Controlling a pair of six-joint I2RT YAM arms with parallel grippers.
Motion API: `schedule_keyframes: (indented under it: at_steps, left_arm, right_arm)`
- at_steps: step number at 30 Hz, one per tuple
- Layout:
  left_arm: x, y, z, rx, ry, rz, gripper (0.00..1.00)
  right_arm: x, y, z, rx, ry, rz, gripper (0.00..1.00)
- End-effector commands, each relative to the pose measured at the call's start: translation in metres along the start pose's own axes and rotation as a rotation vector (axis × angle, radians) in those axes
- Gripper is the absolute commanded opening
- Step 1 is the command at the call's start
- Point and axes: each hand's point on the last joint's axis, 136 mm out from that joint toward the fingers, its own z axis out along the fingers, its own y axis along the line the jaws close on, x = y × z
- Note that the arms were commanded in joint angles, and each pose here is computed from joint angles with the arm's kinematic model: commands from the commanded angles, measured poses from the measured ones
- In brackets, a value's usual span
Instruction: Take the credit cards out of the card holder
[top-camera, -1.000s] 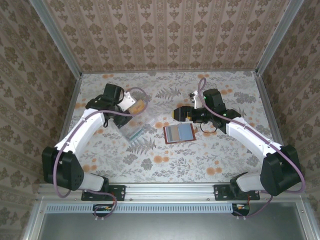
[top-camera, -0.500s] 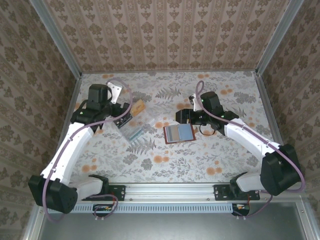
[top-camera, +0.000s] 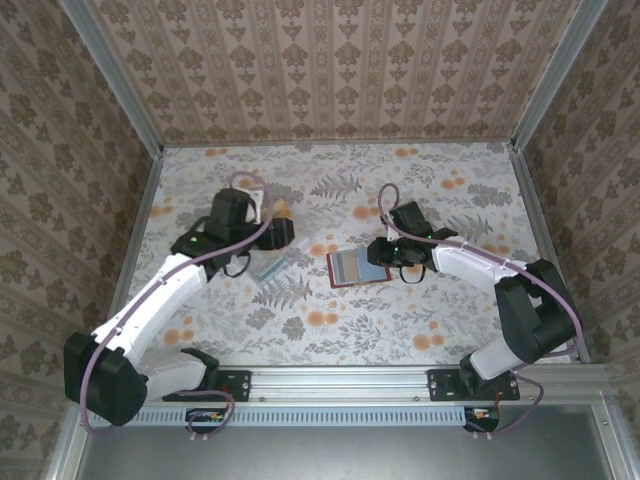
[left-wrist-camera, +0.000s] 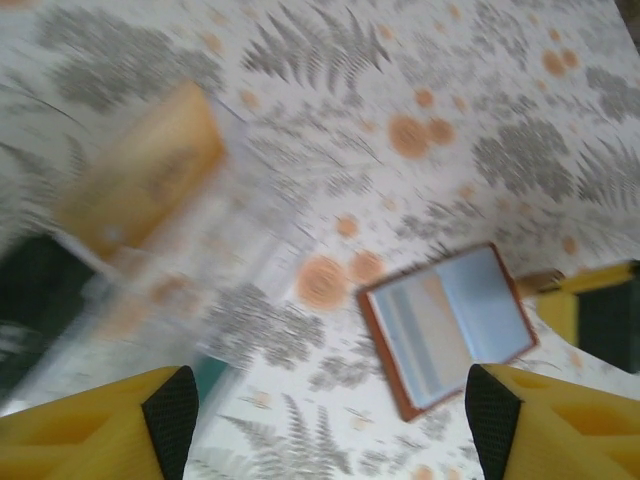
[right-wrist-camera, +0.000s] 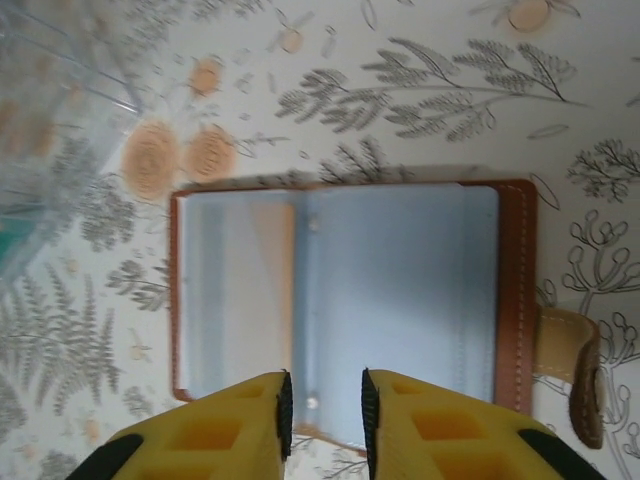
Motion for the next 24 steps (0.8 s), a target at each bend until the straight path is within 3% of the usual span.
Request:
schedule_keyframes:
  at_steps: [1,12,18,24]
  left_arm:
    - [0.01,-0.019,0.02,0.05,0.015,-0.115,0.72]
    - [0.067,-0.06,0.091,0.165,0.219,-0.244,0.57]
    - [0.086,-0.063,0.116,0.195,0.303,-0.318,0.46]
    - [0.098,-0.066,0.133,0.223,0.353,-0.363,0.43]
  right_arm:
    - [0.016,-0.015,0.015,0.067,0.045,-0.017,0.25]
    - [0.036,-0.028,0.033,0.139,0.095,-0.025,0.2]
    - [0.042,-0.025,0.034,0.133,0.1,-0.015,0.19]
    - [0.043,-0.025,0.034,0.132,0.099,-0.011,0.19]
